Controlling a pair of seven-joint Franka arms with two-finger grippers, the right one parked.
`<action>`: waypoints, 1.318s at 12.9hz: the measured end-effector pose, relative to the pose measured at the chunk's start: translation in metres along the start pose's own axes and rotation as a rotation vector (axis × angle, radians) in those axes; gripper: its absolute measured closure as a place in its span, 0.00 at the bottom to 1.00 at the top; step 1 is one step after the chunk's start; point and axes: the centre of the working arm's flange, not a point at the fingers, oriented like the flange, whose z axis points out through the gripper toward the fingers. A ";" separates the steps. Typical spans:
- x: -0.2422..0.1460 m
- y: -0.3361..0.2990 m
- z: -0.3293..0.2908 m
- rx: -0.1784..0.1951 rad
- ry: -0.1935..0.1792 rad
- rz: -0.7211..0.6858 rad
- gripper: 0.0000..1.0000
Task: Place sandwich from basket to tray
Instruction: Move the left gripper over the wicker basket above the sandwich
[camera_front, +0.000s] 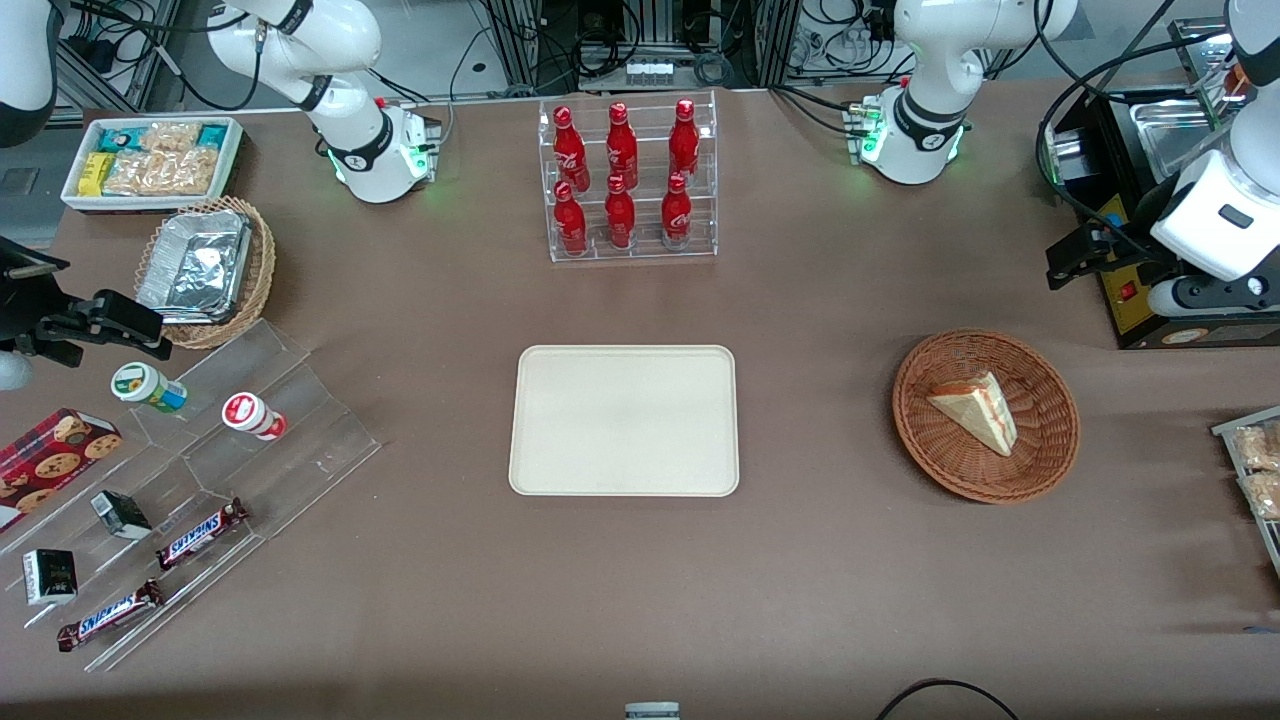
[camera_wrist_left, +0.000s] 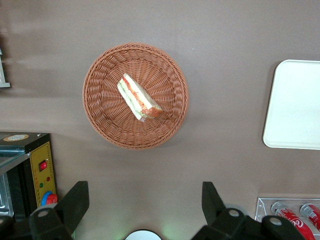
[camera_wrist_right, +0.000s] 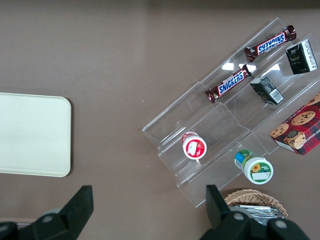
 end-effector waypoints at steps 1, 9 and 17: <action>0.000 0.000 0.000 0.000 0.000 0.000 0.00; 0.006 0.000 0.008 0.000 -0.007 -0.002 0.00; 0.054 -0.025 0.116 0.003 -0.063 -0.231 0.00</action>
